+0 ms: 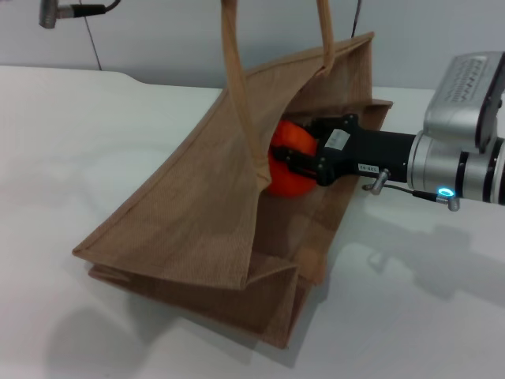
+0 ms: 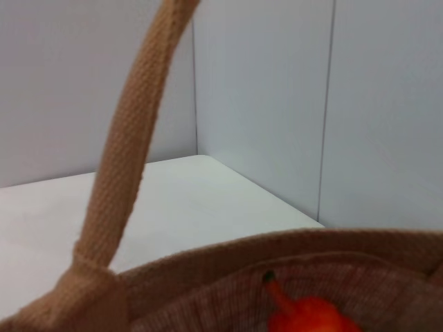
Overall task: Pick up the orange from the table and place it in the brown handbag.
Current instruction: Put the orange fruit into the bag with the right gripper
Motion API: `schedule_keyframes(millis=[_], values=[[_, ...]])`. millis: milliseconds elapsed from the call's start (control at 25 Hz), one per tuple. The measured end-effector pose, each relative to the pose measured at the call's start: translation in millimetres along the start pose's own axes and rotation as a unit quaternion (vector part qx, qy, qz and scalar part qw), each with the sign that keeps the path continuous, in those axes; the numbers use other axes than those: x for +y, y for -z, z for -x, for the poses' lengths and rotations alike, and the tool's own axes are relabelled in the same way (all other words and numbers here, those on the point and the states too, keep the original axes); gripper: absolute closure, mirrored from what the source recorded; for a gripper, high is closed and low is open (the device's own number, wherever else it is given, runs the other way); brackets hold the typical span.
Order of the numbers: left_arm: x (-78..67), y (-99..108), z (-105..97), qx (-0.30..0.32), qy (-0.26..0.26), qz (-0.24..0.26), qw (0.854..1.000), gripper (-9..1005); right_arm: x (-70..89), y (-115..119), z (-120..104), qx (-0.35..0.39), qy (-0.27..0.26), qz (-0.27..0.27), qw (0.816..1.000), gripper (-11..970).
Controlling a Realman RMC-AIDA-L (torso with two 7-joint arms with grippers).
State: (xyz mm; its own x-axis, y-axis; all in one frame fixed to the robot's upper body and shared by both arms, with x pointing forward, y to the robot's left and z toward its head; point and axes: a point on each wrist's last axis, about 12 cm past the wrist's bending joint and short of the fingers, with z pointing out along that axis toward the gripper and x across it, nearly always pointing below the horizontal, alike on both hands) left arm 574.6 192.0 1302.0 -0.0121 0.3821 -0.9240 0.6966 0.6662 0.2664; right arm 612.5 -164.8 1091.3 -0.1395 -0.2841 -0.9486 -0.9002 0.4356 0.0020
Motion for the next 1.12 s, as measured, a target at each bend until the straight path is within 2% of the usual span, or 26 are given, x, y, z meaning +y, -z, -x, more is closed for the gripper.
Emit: schedule_keyframes(millis=[320,520,760,960,1120], values=[[1.2,-0.6,-1.5,0.000,0.001,0.004,1.000,869,-0.3,-0.3,-0.3,0.004,-0.016,0.001,1.000,472],[1.6,-0.6,-2.9,0.000,0.003,0.005,1.000,874,0.9,-1.9,-0.3,0.007,-0.014,0.004,1.000,235],[2.7,0.6,-5.0,0.001,0.005,0.010,1.000,872,0.9,-1.6,-2.2,0.009,-0.020,0.003,1.000,88],[8.5,5.0,-15.0,0.018,0.007,0.032,0.999,870,-4.6,6.3,-9.4,0.025,-0.035,-0.012,0.999,89],[13.5,9.4,-21.9,0.026,0.012,0.050,0.998,868,-17.1,26.5,-20.6,0.050,-0.052,-0.044,0.996,89]])
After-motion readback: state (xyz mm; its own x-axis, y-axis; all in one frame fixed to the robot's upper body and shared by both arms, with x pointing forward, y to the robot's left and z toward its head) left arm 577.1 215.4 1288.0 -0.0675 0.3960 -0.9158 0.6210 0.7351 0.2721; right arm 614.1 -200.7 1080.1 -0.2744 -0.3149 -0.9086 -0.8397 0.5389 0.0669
